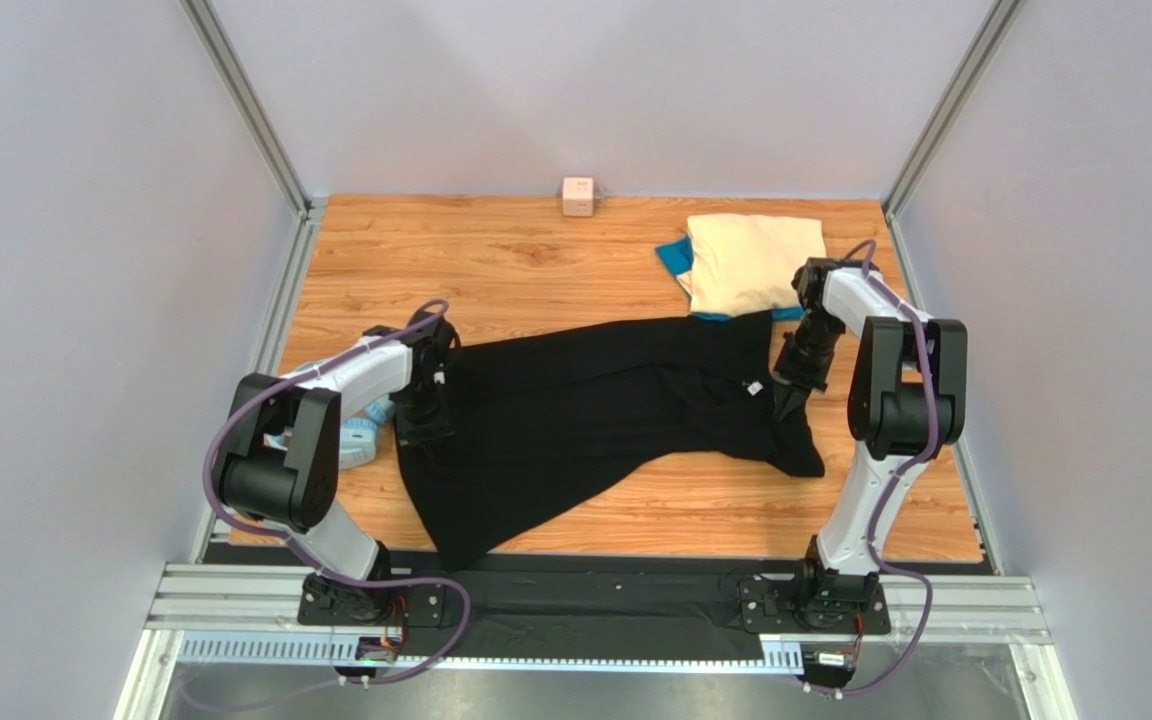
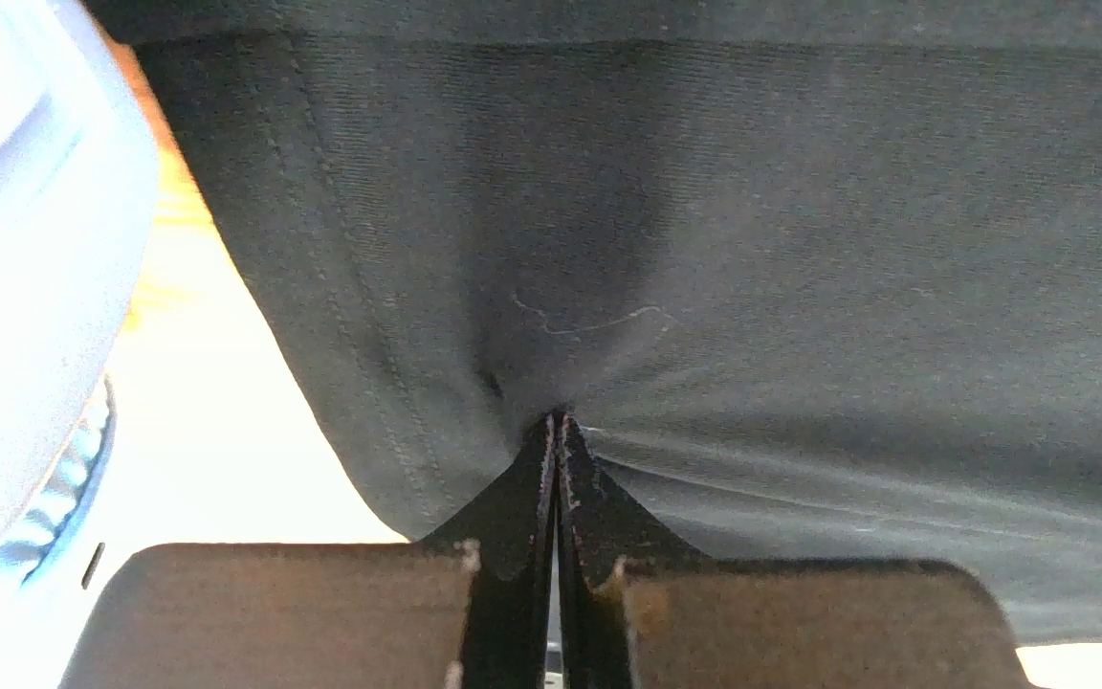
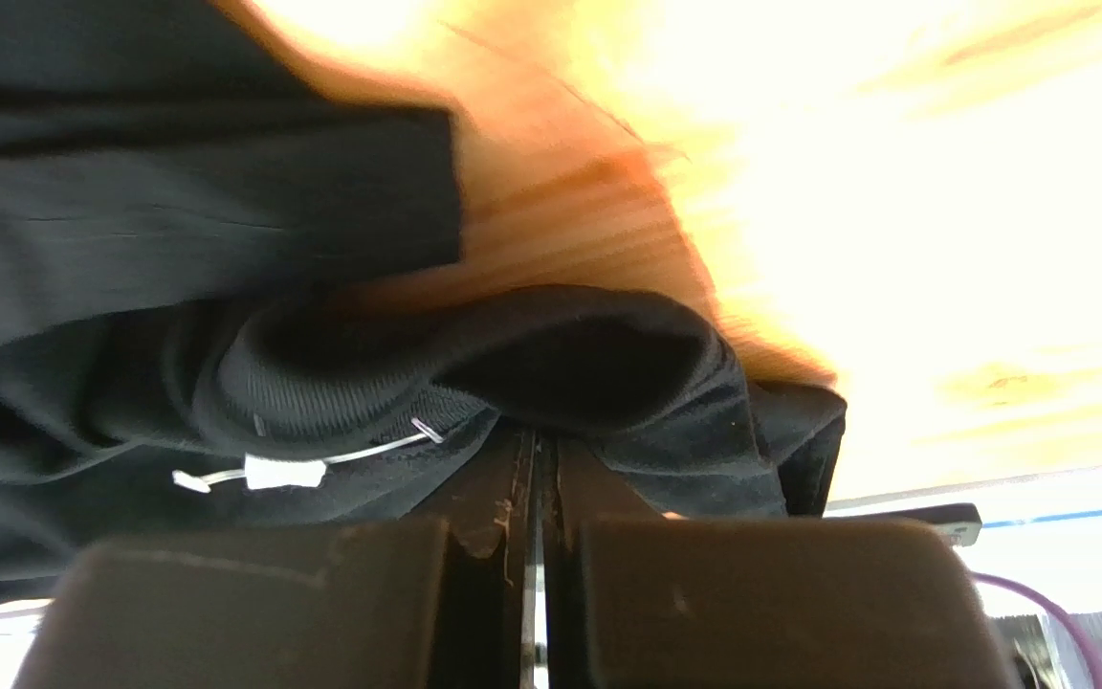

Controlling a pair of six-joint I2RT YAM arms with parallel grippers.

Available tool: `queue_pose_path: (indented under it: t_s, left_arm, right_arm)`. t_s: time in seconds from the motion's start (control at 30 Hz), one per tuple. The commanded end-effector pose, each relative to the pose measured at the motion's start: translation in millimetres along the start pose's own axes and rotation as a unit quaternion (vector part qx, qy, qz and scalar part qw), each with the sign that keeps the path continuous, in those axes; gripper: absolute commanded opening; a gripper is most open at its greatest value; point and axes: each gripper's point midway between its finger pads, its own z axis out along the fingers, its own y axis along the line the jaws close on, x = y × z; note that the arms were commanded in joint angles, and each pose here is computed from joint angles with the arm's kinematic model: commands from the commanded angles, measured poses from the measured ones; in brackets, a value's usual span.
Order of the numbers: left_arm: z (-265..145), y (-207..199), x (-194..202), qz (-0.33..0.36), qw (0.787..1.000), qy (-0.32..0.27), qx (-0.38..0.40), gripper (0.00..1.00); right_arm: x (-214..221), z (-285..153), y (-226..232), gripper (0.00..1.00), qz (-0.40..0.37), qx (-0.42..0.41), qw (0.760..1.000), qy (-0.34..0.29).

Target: Fold and stack the t-shirts

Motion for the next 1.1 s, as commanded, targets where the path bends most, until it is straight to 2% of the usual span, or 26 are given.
queue_pose_path:
  t_s: [0.0, 0.27, 0.37, 0.47, 0.6, 0.9, 1.07]
  left_arm:
    - [-4.7, 15.5, 2.5, 0.005, 0.999, -0.002, -0.036, 0.00]
    - [-12.0, 7.6, -18.4, 0.014, 0.999, -0.016, -0.029, 0.00]
    - [-32.0, -3.5, -32.4, 0.014, 0.999, -0.046, 0.001, 0.11]
    - [-57.5, -18.8, -39.8, 0.022, 0.996, -0.074, 0.043, 0.16]
    - [-77.5, -44.3, -33.7, 0.072, 0.990, -0.090, 0.081, 0.24]
    - [-48.9, -87.9, 22.2, 0.131, 0.984, -0.011, 0.117, 0.17]
    - [-31.0, -99.7, 47.0, 0.164, 0.982, 0.019, 0.093, 0.16]
  right_arm:
    - [-28.4, -16.9, -3.0, 0.00, -0.003, 0.010, 0.999, -0.045]
    - [-48.7, -33.5, 4.5, 0.02, 0.001, -0.002, 0.998, -0.062]
    - [-47.7, -32.9, 8.6, 0.04, -0.001, -0.014, 0.998, -0.059]
    - [-42.3, -29.1, 10.8, 0.04, -0.002, -0.023, 0.998, -0.053]
    - [-34.7, -20.7, 12.4, 0.05, 0.000, -0.034, 0.999, -0.039]
    - [-24.2, -9.0, 19.8, 0.08, -0.001, -0.048, 0.999, -0.020]
    - [-21.5, -5.0, 22.6, 0.11, 0.002, -0.052, 0.999, -0.014]
